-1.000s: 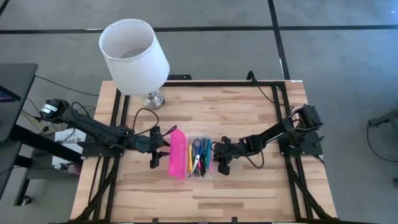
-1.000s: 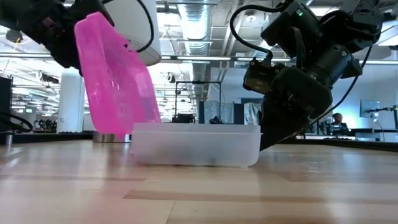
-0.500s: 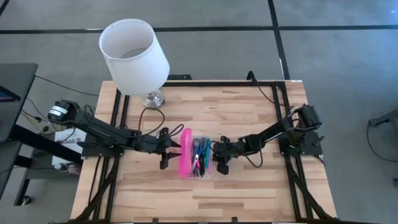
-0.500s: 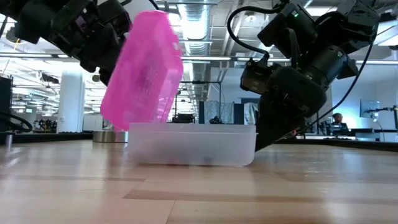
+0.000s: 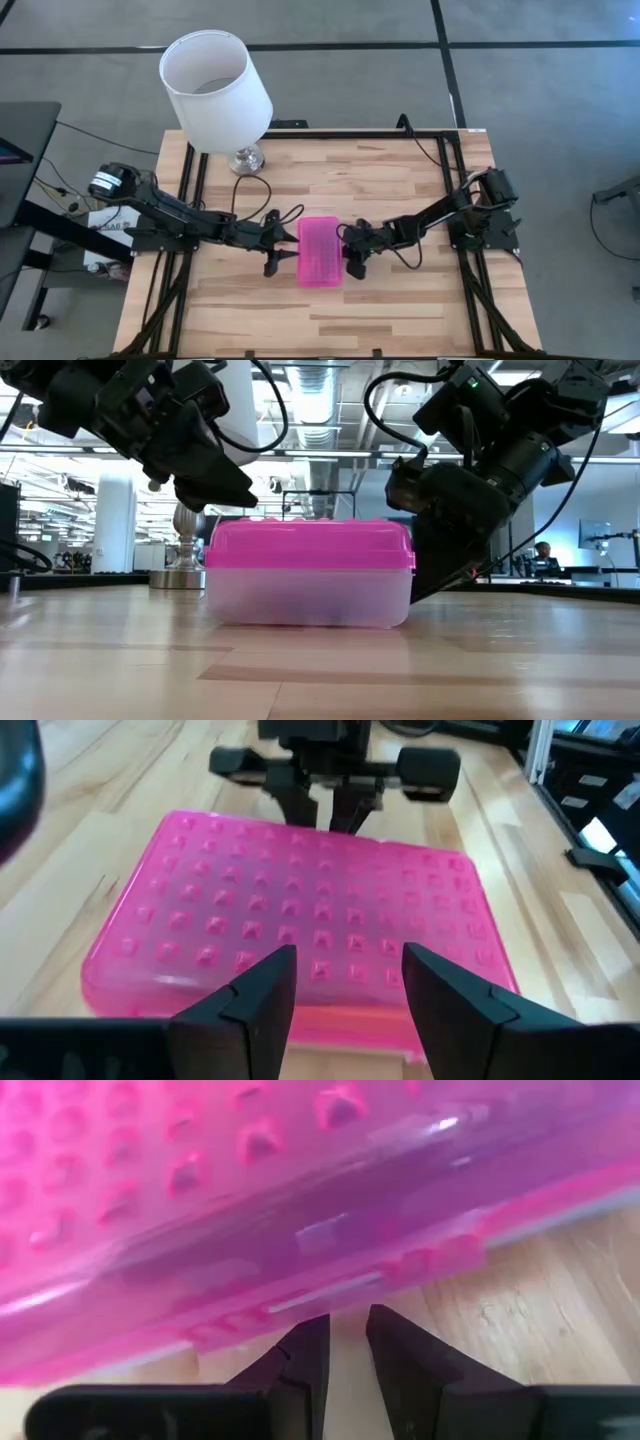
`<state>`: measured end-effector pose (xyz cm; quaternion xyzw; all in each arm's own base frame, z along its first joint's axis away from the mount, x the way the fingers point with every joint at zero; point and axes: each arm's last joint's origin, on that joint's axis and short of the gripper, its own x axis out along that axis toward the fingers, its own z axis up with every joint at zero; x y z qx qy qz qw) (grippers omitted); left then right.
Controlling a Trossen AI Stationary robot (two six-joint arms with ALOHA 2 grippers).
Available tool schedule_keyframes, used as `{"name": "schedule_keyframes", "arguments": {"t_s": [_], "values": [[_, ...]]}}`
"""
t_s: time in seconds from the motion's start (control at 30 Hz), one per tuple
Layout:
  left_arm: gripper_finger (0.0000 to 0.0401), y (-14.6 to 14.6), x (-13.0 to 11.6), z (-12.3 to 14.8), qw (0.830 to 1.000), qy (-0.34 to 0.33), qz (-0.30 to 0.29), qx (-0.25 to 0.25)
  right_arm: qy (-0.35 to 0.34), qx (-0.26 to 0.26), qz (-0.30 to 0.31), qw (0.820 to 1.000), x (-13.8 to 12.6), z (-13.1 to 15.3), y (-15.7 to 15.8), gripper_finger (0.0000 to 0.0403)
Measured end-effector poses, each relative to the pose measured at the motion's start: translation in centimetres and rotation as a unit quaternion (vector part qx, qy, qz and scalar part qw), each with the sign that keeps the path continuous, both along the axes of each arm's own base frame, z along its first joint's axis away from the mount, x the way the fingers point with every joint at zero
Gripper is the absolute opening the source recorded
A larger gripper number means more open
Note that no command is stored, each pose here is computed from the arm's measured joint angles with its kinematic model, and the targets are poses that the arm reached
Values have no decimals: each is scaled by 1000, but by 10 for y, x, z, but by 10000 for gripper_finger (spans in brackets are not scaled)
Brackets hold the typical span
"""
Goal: Pick & place school supplies into a supply box
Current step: Close the supply box
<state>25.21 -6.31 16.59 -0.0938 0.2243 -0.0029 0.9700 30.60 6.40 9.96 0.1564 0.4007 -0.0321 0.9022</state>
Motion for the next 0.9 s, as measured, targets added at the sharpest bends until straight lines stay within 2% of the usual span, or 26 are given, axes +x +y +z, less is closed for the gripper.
{"name": "schedule_keyframes", "arguments": {"t_s": [0.17, 0.4, 0.5, 0.67, 0.77, 0.9], "values": [[178, 2, -8, 2, 999, 31, 8, -7, 18, 16, -24, 999, -4, 4, 0, 75], [178, 8, -23, 16, 998, 46, 45, -9, 50, -16, -37, 998, -24, 32, -3, 75], [178, 10, -29, 16, 996, 65, 65, -7, 5, -22, -37, 999, -26, 53, -4, 75], [178, 11, -28, 2, 990, 115, 70, -30, -131, -39, 0, 991, -17, 86, -1, 75], [178, 9, -22, -7, 990, 126, 48, -43, -140, -44, -2, 989, -14, 86, -5, 75], [178, 2, -15, -20, 991, 132, 13, -28, -137, -46, 4, 989, -12, 83, -9, 75]]}}
